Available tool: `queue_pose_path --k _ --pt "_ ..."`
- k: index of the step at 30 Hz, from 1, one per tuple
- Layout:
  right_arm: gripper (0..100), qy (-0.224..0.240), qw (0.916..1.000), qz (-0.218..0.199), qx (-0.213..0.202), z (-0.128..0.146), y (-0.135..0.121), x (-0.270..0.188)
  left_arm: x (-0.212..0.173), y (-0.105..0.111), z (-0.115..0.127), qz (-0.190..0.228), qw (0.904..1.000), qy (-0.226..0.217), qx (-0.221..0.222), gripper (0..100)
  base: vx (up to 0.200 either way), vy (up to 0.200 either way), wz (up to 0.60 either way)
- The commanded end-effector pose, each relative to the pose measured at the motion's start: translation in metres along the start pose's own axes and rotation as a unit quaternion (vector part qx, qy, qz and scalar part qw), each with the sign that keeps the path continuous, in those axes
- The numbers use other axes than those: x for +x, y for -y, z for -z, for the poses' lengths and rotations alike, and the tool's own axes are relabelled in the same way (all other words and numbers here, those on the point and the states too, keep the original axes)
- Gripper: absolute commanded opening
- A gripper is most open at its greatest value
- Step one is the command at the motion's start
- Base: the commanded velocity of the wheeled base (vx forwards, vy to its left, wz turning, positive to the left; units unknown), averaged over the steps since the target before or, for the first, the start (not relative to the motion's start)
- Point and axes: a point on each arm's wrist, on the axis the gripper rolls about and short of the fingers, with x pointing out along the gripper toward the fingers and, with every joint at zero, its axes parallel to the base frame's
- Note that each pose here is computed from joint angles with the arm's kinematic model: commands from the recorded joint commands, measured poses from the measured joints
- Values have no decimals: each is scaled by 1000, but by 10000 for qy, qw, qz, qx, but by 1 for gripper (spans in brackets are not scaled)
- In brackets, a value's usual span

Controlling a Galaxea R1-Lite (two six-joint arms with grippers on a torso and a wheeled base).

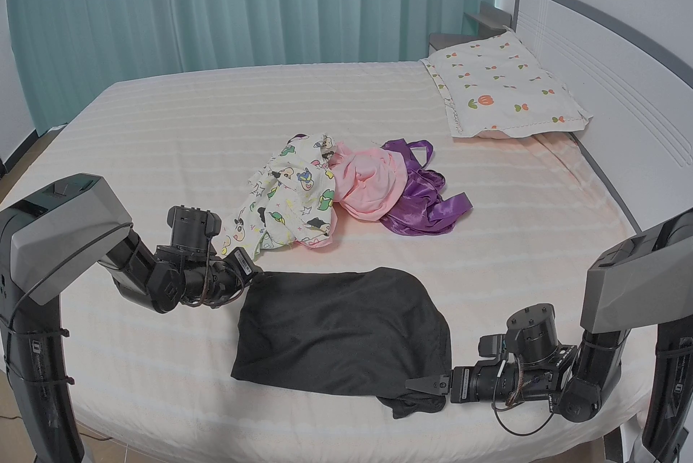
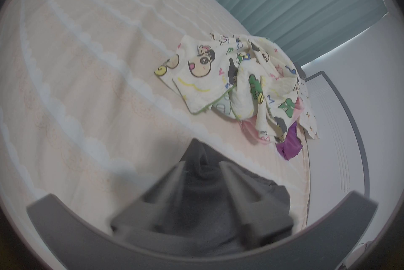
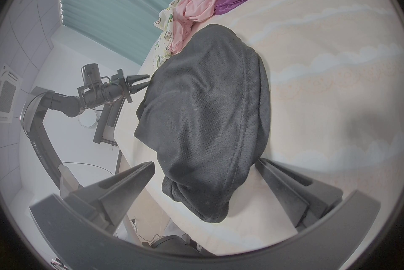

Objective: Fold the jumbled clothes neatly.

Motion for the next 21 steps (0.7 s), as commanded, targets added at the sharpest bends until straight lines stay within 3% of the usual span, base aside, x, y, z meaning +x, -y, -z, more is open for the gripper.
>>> queue_pose_path --k 1,4,12,17,18,21 --pt "100 -23 10000 16 4 1 1 1 -8 4 -5 96 9998 183 9 100 0 0 0" --pt "100 -27 10000 12 7 1 0 1 -9 6 -4 101 9997 218 103 100 0 0 0" --pt "100 -31 10000 0 -4 2 0 2 6 -15 14 -169 9985 -140 509 100 0 0 0" --pt "100 -15 10000 -38 -6 2 -1 2 20 -12 20 -103 9982 -188 558 100 0 0 0" --pt "100 -6 10000 -71 -5 1 -1 2 23 -9 22 -28 9982 -151 577 0 0 0 0" --pt "100 -29 9999 -101 -7 3 -3 4 25 -6 20 151 9983 22 569 0 0 0 0"
